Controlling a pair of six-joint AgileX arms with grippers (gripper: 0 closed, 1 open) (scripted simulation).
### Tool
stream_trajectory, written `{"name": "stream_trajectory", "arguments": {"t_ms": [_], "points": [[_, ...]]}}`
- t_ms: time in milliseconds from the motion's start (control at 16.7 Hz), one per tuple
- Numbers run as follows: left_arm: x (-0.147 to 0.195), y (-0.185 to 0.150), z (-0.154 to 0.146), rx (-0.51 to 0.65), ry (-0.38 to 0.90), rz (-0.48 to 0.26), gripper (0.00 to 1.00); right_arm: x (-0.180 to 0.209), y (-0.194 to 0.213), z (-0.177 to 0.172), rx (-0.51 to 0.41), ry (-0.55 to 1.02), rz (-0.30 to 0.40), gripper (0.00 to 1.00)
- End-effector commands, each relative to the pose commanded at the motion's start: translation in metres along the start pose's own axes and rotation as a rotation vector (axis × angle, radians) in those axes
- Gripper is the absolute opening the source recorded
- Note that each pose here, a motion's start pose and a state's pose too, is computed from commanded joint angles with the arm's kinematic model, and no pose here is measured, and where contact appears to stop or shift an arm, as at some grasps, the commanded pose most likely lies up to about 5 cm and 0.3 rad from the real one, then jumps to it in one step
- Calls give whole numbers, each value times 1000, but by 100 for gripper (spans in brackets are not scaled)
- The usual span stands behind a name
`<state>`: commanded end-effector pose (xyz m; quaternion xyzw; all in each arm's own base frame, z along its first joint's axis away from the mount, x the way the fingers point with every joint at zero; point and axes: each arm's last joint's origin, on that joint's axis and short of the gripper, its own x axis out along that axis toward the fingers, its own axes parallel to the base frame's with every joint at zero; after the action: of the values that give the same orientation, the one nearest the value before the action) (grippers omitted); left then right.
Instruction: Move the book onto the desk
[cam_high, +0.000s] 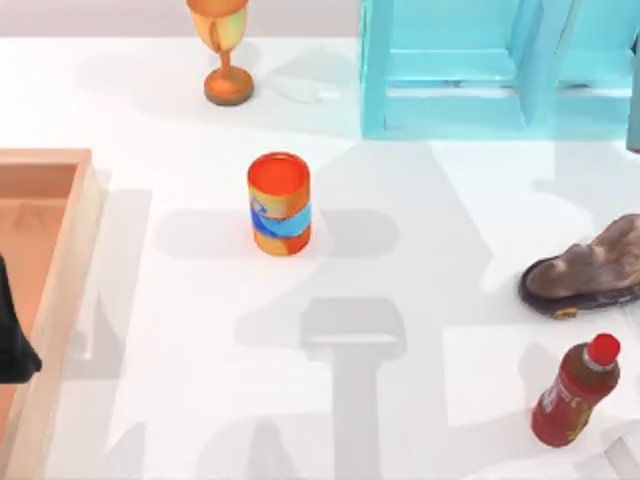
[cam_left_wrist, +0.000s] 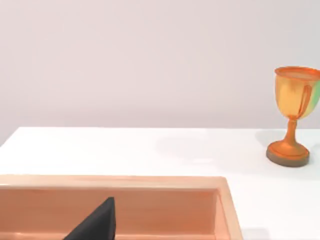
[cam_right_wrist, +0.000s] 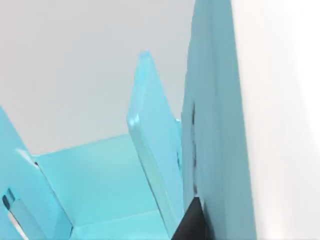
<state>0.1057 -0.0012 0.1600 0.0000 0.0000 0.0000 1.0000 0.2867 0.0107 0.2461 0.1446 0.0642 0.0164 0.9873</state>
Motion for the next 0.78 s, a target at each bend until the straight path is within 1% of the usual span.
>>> {"name": "stream_trajectory", "arguments": {"t_ms": [60,180,300,420,600,780], "points": [[0,0,0,0,0,0,100,5,11,-11,-55,37,3,0],[0,0,0,0,0,0,100,13,42,-37,-201,108,24,0],[0,0,0,0,0,0,100,14,81,-65,-384,164,64,0],[0,0,0,0,0,0,100,5,124,-94,-592,195,117,0],[0,0,0,0,0,0,100,-30,188,-136,-926,187,208,0],[0,0,0,0,0,0,100,-81,239,-173,-1248,125,290,0]]}}
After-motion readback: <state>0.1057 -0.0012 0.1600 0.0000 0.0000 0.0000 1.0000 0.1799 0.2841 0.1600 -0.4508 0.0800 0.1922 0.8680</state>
